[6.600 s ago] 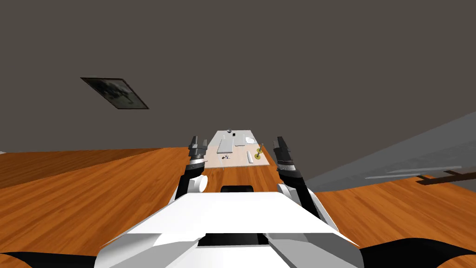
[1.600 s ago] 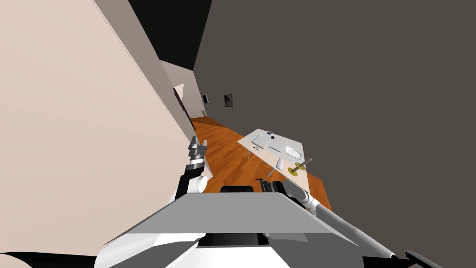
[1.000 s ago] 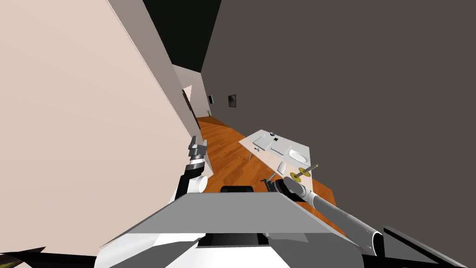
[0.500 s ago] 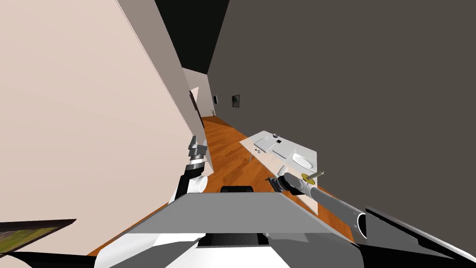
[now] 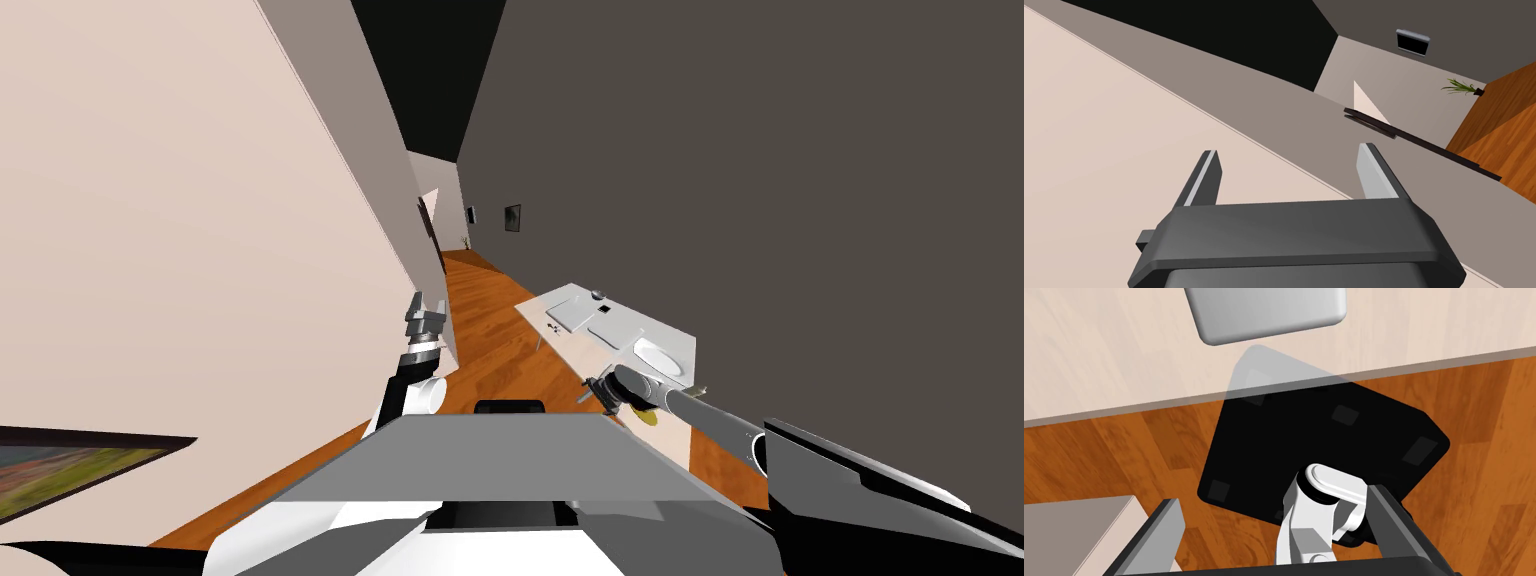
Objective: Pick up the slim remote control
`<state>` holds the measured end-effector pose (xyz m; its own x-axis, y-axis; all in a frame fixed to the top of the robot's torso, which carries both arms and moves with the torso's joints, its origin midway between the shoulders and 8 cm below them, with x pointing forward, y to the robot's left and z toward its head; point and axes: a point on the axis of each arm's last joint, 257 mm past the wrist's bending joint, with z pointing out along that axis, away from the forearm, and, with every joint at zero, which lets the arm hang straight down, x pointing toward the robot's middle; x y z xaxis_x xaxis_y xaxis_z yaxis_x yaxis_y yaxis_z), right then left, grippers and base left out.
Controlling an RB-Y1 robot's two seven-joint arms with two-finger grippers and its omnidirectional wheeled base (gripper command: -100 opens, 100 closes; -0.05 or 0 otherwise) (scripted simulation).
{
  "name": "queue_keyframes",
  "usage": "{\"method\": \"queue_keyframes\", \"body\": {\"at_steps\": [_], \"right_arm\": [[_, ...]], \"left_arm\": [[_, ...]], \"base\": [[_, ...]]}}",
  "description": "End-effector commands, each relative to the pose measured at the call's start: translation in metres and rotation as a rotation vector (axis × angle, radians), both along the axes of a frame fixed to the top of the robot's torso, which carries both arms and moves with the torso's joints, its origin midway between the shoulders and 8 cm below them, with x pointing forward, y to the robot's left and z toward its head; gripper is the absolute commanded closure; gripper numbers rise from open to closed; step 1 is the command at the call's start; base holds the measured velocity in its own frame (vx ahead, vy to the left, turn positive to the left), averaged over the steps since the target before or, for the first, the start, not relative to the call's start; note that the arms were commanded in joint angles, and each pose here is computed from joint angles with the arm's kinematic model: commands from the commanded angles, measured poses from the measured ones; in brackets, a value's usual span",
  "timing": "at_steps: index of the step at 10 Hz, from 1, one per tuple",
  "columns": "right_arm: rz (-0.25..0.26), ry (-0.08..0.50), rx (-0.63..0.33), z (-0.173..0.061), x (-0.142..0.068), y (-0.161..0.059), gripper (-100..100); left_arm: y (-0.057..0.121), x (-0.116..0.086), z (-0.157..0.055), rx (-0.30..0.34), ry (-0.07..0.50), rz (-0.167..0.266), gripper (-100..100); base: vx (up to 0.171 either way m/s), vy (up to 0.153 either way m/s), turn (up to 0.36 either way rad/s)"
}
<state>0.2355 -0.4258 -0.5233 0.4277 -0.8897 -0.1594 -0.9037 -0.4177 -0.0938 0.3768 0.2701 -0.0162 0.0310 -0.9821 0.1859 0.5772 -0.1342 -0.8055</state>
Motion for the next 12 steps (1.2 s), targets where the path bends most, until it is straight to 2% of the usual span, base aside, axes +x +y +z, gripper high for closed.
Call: {"method": "queue_keyframes", "body": {"at_steps": [1, 3, 5, 8, 9, 10, 11, 12], "right_arm": [[0.001, 0.003, -0.034, 0.001, 0.003, -0.016, -100], [0.035, -0.004, -0.104, 0.006, 0.018, -0.042, -100], [0.033, -0.001, -0.138, 0.006, 0.022, -0.057, -100], [0.051, 0.005, -0.168, 0.0, 0.026, -0.062, -100], [0.048, 0.002, -0.166, 0.002, 0.026, -0.062, -100], [0.048, 0.002, -0.167, 0.001, 0.026, -0.062, 0], [0.01, 0.003, -0.168, -0.005, 0.02, -0.066, -100], [-0.015, 0.004, -0.169, -0.009, 0.015, -0.069, -100]], "left_arm": [[0.0, 0.0, 0.0, 0.0, 0.0, 0.0, 0], [0.0, 0.0, 0.0, 0.0, 0.0, 0.0, 0], [0.0, 0.0, 0.0, 0.0, 0.0, 0.0, 0], [0.0, 0.0, 0.0, 0.0, 0.0, 0.0, 0], [0.0, 0.0, 0.0, 0.0, 0.0, 0.0, 0], [0.0, 0.0, 0.0, 0.0, 0.0, 0.0, 0], [0.0, 0.0, 0.0, 0.0, 0.0, 0.0, 0], [0.0, 0.0, 0.0, 0.0, 0.0, 0.0, 0]], "base": [[0.023, -0.117, 0.076], [0.019, -0.14, 0.101], [0.03, -0.12, 0.063], [0.058, -0.19, 0.083], [0.015, -0.058, 0.015], [0.004, -0.014, 0.0], [-0.043, -0.025, 0.299], [-0.086, -0.04, 0.312]]}}
